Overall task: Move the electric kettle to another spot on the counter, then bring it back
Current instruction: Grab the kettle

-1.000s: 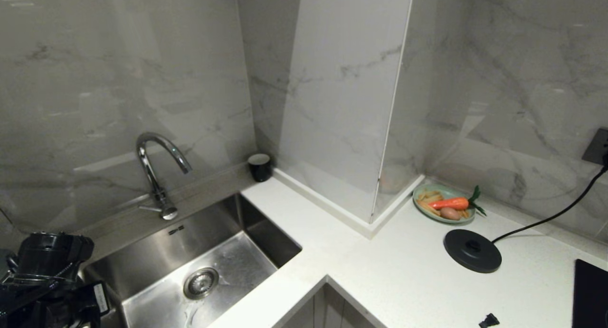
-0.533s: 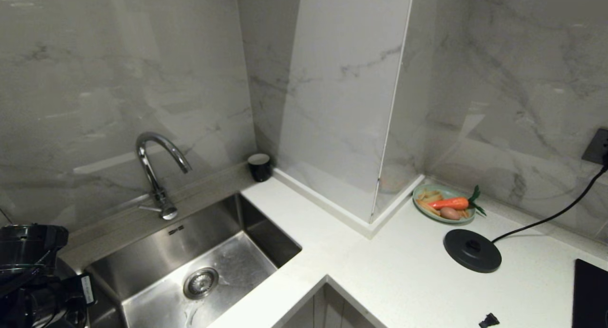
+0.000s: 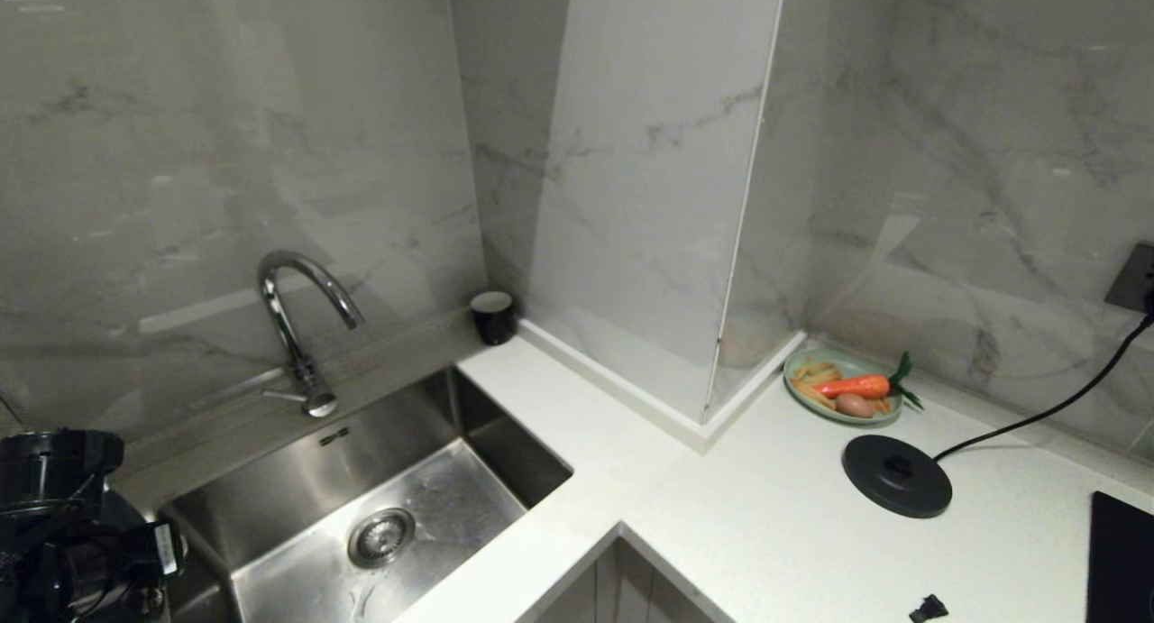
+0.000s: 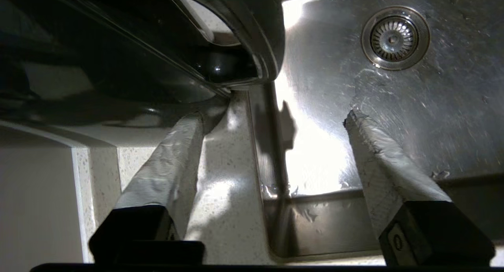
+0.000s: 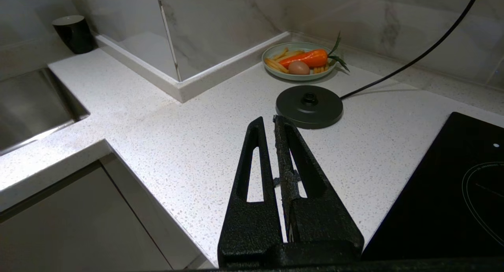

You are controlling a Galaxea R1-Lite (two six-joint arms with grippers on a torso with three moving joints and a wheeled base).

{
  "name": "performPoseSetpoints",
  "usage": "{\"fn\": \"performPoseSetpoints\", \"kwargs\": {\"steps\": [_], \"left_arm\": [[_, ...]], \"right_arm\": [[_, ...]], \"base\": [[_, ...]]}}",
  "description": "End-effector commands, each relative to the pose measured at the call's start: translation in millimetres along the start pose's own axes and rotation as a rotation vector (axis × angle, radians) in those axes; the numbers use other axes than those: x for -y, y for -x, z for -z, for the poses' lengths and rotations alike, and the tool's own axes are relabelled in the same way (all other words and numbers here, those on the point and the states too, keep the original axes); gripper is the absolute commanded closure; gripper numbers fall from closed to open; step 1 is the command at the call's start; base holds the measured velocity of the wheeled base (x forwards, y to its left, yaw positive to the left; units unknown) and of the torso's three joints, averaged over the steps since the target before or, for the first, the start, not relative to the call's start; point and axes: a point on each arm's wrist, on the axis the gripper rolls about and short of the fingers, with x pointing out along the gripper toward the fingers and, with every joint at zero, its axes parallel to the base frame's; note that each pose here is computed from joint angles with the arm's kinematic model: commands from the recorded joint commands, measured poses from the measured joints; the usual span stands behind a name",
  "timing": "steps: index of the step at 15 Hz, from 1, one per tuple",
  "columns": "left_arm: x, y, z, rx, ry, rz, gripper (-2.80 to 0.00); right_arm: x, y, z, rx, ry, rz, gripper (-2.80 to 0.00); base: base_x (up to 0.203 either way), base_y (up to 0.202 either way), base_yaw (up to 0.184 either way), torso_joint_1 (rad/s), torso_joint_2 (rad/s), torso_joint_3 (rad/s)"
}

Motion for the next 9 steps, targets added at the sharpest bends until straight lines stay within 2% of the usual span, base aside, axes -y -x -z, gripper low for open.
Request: {"fn": "performPoseSetpoints", "kwargs": {"steps": [1, 3, 9], "left_arm": [[-1.6, -10, -2, -0.025, 0.015, 0.02, -2.8], [-3.0, -16, -4, -0.036, 0.027, 0.04, -2.8], [-0.2, -24, -12, 0.014, 0.048, 0.056, -2.8]], "right_arm": [[0, 0, 0, -0.001, 0.0, 0.0, 0.0], [0, 0, 0, -0.001, 0.0, -0.001, 0.0], [0, 0, 0, -0.002, 0.0, -0.001, 0.0]], "base": [[0.0, 0.0, 0.0, 0.0, 0.0, 0.0], [0.0, 0.0, 0.0, 0.0, 0.0, 0.0], [0.0, 0.0, 0.0, 0.0, 0.0, 0.0]]}}
